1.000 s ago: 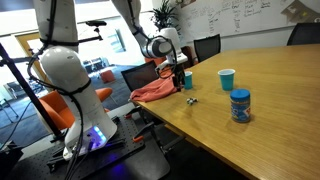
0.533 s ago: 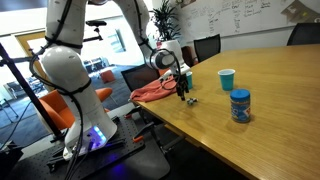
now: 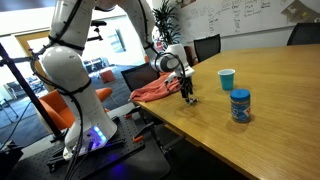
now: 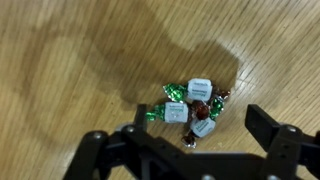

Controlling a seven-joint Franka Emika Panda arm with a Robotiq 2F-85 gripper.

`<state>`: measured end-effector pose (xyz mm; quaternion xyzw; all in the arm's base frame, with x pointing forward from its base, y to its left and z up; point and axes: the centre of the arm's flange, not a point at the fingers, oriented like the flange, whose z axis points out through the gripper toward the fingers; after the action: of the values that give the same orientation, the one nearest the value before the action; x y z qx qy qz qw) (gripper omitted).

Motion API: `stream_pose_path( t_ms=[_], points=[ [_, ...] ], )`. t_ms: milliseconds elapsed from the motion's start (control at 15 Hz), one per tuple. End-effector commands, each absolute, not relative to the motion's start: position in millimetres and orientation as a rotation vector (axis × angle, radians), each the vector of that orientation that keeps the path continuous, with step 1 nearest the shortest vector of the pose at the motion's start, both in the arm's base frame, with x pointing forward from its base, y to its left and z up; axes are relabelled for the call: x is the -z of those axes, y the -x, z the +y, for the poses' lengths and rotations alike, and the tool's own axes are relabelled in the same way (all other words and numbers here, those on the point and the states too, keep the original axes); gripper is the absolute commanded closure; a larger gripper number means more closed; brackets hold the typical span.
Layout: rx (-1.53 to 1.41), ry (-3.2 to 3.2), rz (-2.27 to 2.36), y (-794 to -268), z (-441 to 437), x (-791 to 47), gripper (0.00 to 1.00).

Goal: Put the sweets in the left cup

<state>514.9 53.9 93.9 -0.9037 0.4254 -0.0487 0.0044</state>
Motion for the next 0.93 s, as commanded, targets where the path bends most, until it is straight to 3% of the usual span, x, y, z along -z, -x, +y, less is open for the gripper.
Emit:
stream_pose_path(
  t_ms=[0, 133, 667, 800, 867],
  points=[
    [0.171, 2.833, 1.307, -526.2, 50.6, -85.0, 0.28],
    [0.165, 2.834, 1.305, -527.2, 49.6, -80.4, 0.32],
    [0.17, 2.828, 1.308, -527.3, 48.6, -81.2, 0.93],
    [0.186, 2.825, 1.312, -526.3, 51.0, -95.1, 1.0],
    [0.191, 2.819, 1.311, -525.0, 53.6, -106.1, 0.97]
  ],
)
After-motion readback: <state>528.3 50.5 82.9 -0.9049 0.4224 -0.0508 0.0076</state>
